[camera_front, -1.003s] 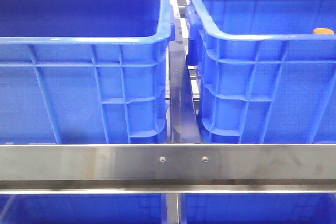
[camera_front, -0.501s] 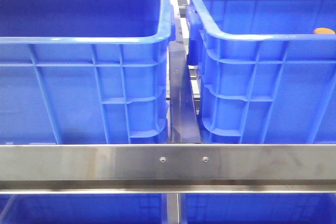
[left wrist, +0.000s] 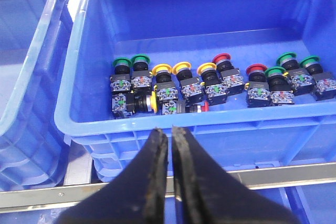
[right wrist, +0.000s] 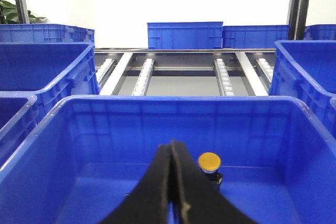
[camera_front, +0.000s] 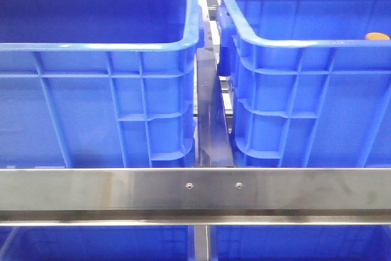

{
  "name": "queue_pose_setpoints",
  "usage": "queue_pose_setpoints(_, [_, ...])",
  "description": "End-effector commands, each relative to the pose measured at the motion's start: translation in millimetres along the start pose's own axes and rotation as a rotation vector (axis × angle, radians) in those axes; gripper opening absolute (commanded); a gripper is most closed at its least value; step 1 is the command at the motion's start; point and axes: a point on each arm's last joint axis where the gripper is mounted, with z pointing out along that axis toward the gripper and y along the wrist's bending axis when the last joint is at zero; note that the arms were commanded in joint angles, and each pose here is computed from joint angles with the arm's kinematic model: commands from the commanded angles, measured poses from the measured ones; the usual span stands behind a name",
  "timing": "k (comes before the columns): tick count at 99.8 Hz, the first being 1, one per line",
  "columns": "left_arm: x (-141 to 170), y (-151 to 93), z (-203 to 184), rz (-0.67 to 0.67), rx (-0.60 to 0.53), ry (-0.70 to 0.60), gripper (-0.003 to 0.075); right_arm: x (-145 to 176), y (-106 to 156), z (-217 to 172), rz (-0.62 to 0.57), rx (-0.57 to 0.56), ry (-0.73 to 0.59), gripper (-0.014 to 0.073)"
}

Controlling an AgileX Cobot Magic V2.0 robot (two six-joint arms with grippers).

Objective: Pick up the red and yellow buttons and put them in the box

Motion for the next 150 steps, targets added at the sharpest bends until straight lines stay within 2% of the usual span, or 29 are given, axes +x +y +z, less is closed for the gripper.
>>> queue_pose_setpoints(1, [-12.8,-1.8,-2.6,0.008,0.023,-0.082,-0.0019,-11.0,2.8,-0.6,0.06,-0.029,-0.044,-0.0068])
queue_pose_setpoints(11, [-14.0,-1.6,-2.7,0.015,0.02,-0.096,-0.0019,-11.0,2.8,-0.6,0.06,-0.029,-0.044,-0.0068])
queue_pose_setpoints(29, [-21.3,-4.2,-4.0,0.024,0.042,-0.207,-0.0019,-11.0,2.8,-0.6,0.06,-0.029,-0.044,-0.0068])
queue_pose_setpoints(39, [-18.4,-8.1,-3.5,0.077,0.067,-0.282,-0.0019,-11.0,2.8,-0.6,0.06,-0.029,-0.044,-0.0068])
queue_pose_setpoints(55, [-3.1,-13.4,-2.4,0.135,0.085,-0.436,-0.0019,-11.0,2.8,-0.6,0.06,-0.029,-0.044,-0.0068])
queue_pose_setpoints(68, [19.4,-13.7,3.5,0.117,0.059,-0.512,-0.0019,-11.0,2.8,-0.6,0.06,-0.029,-0.044,-0.0068])
queue_pose_setpoints(100, [85.2,-9.7,26.7,0.07,0.006,-0.498,-0.0019,-11.0,2.8,-0.6,0.06,-0.029,-0.044,-0.0068])
queue_pose_setpoints(150, [123.8,-7.8,54.3,0.067,-0.004,-0.544,-0.0019,-10.5,2.8,-0.4,0.061,-0.029,-0.043,-0.0068])
